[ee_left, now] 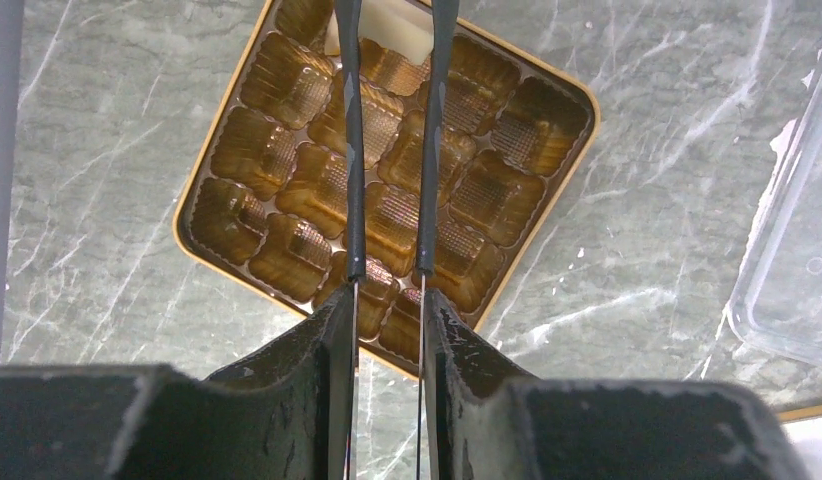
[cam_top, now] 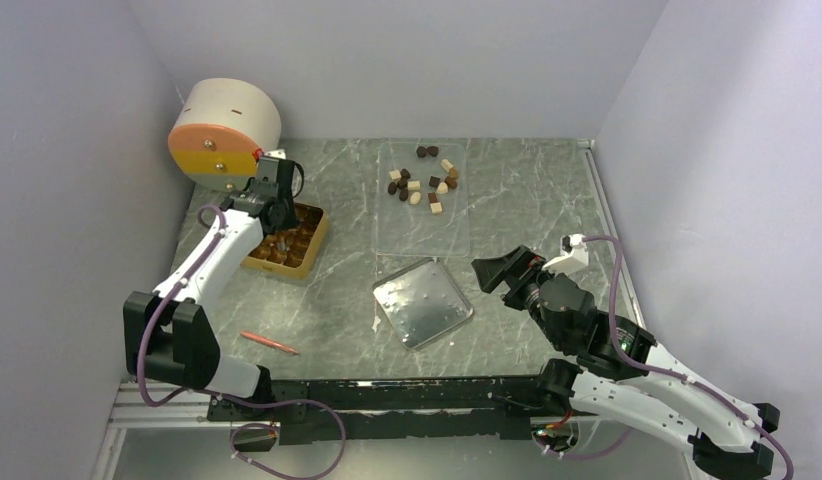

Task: Pack the chocolate
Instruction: Place the fake chocolate in the packing box.

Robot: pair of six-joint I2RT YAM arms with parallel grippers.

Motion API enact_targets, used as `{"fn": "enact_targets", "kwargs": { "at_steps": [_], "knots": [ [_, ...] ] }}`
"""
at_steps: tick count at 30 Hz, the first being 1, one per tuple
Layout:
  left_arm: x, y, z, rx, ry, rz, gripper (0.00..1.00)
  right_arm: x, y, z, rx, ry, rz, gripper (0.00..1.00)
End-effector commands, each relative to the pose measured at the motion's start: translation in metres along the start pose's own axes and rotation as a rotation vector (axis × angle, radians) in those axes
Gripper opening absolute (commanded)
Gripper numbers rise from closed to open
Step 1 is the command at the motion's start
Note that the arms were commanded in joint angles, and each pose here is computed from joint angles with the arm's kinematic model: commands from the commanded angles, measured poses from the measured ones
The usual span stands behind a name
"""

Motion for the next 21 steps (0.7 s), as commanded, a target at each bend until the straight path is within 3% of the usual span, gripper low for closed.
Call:
{"fn": "enact_targets", "kwargs": {
  "at_steps": [1,21],
  "knots": [
    [-0.0054,-0.0013,-0.0062,0.041,-0.029,0.002,0.32,0.0031,0.0057,-0.0099,-0.037,-0.035,-0.027,0.97],
    [-0.0092,-0.0024,-0.0068,0.041,-0.005,0.012,0.46,0.0086,0.0019,-0.0133,-0.045,-0.048,-0.026,0.97]
  ]
}}
Point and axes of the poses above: each gripper's point midway between its finger pads, its own x axis back along the fingers, its own y axis along the line the jaws close on, z = x × y, the point moved 9 cm from there along x, back along the fingers, and after that the axes turned 12 degrees about x, right-handed, at the moved point
